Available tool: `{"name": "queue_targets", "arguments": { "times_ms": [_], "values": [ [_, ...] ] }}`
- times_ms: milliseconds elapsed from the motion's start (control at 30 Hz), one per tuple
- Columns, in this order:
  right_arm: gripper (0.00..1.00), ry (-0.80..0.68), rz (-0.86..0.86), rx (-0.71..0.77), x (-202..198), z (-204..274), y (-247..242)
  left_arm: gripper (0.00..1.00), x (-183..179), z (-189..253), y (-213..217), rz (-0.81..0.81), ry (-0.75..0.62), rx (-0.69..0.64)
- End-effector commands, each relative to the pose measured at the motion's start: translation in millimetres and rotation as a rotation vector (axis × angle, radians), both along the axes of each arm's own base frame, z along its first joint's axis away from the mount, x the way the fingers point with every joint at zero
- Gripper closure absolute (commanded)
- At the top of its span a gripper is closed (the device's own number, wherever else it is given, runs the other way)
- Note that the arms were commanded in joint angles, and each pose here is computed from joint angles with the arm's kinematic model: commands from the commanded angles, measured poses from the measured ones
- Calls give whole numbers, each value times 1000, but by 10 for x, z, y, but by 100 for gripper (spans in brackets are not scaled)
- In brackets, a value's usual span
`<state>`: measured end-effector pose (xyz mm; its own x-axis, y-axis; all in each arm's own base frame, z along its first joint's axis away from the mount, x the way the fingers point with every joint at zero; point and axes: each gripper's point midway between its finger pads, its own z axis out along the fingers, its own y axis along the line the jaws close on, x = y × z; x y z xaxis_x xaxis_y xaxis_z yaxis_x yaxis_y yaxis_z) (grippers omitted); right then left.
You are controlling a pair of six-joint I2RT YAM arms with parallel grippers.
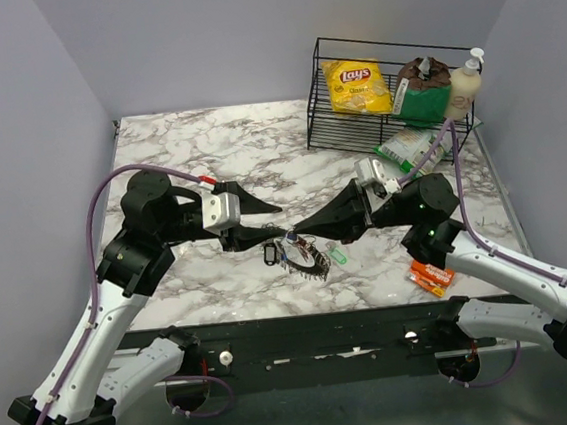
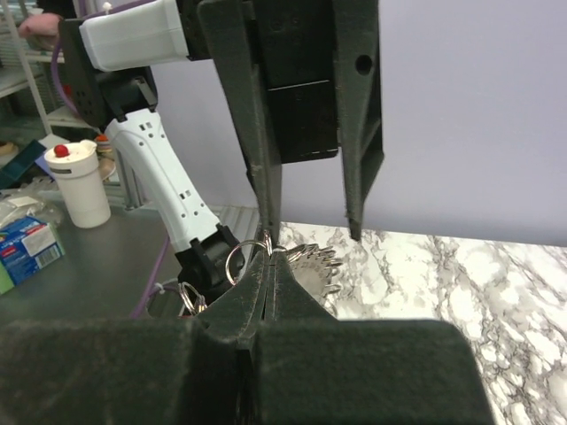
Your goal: Put the keys on the keyring
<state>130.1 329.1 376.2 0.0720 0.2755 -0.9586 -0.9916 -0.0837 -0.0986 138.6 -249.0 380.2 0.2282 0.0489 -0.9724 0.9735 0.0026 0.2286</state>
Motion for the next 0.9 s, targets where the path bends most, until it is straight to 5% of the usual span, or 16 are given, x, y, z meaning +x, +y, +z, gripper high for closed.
{"name": "queue_targets", "arguments": {
  "times_ms": [0, 867],
  "values": [
    [99, -31, -56, 73, 78, 171, -43, 49, -151, 7, 28, -53, 5, 5],
    [99, -20, -45, 87, 86, 188, -22, 48, -39, 22, -69, -14, 5, -45]
  ]
}}
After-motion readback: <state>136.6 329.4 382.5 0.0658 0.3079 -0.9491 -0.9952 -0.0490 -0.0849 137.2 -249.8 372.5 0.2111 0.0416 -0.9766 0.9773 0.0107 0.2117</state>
